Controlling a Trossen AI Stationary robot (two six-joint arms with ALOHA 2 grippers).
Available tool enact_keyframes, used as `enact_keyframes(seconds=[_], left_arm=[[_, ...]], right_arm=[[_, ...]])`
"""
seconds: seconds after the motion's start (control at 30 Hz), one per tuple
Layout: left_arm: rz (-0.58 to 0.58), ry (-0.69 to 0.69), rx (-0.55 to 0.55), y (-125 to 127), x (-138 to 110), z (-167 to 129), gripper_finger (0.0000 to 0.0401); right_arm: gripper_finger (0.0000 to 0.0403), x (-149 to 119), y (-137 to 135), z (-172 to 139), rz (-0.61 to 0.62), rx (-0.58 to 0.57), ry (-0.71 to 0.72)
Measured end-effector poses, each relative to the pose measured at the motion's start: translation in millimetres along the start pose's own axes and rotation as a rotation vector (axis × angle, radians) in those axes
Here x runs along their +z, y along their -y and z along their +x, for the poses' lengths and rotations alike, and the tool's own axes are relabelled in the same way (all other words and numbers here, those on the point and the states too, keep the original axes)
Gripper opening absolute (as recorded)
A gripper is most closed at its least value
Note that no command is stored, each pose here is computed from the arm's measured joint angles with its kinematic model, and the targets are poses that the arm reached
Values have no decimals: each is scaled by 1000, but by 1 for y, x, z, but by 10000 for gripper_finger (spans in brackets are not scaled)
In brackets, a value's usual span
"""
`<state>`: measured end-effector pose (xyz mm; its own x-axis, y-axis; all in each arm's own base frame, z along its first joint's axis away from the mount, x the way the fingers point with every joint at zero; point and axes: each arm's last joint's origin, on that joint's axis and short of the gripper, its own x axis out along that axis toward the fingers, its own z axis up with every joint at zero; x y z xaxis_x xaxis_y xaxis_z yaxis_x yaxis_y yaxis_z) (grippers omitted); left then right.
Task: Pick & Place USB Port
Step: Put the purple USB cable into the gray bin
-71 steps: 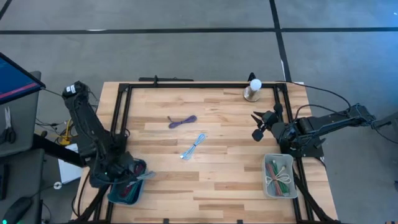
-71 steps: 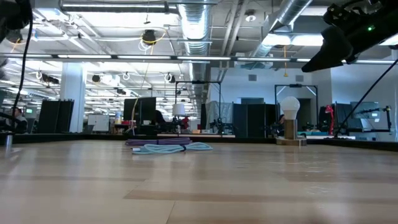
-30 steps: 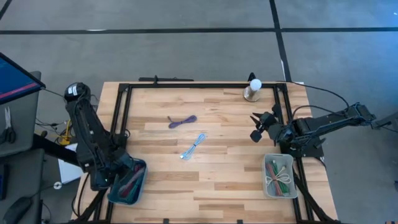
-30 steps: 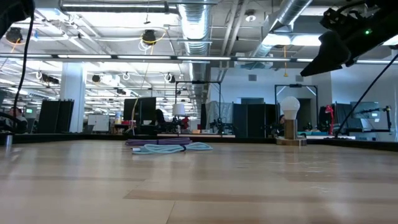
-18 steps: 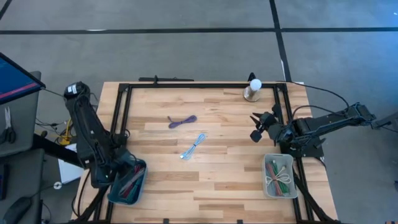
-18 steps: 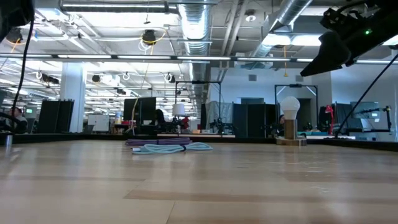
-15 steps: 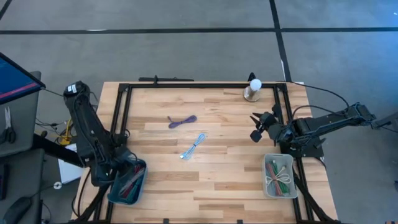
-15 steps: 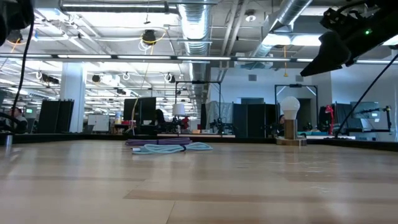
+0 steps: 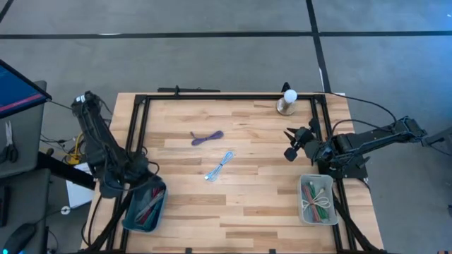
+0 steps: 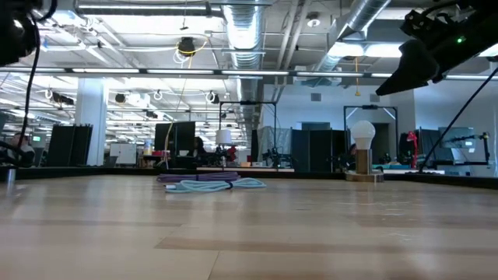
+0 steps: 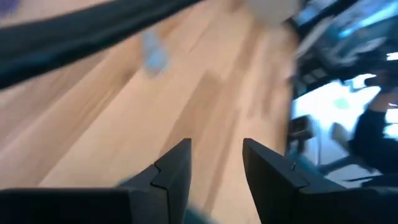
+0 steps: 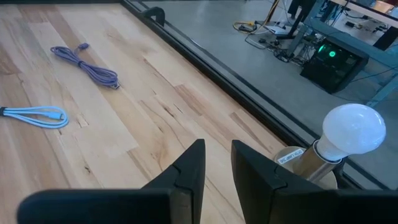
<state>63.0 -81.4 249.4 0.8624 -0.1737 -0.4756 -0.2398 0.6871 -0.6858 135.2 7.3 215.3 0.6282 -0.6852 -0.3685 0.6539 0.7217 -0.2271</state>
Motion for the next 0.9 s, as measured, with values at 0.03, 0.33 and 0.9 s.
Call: enact_keyframes(seconds=[0.03, 0.33, 0.9], left_arm=[[32, 32, -32, 4, 2, 0, 143], [485, 392, -98, 36, 30, 0, 143], [806, 578, 375, 20, 68, 17, 143]], right_arm=[[71, 0, 0, 0, 0, 0, 0], [71, 0, 0, 0, 1, 0, 0], [71, 7, -2, 0, 74, 15, 45]])
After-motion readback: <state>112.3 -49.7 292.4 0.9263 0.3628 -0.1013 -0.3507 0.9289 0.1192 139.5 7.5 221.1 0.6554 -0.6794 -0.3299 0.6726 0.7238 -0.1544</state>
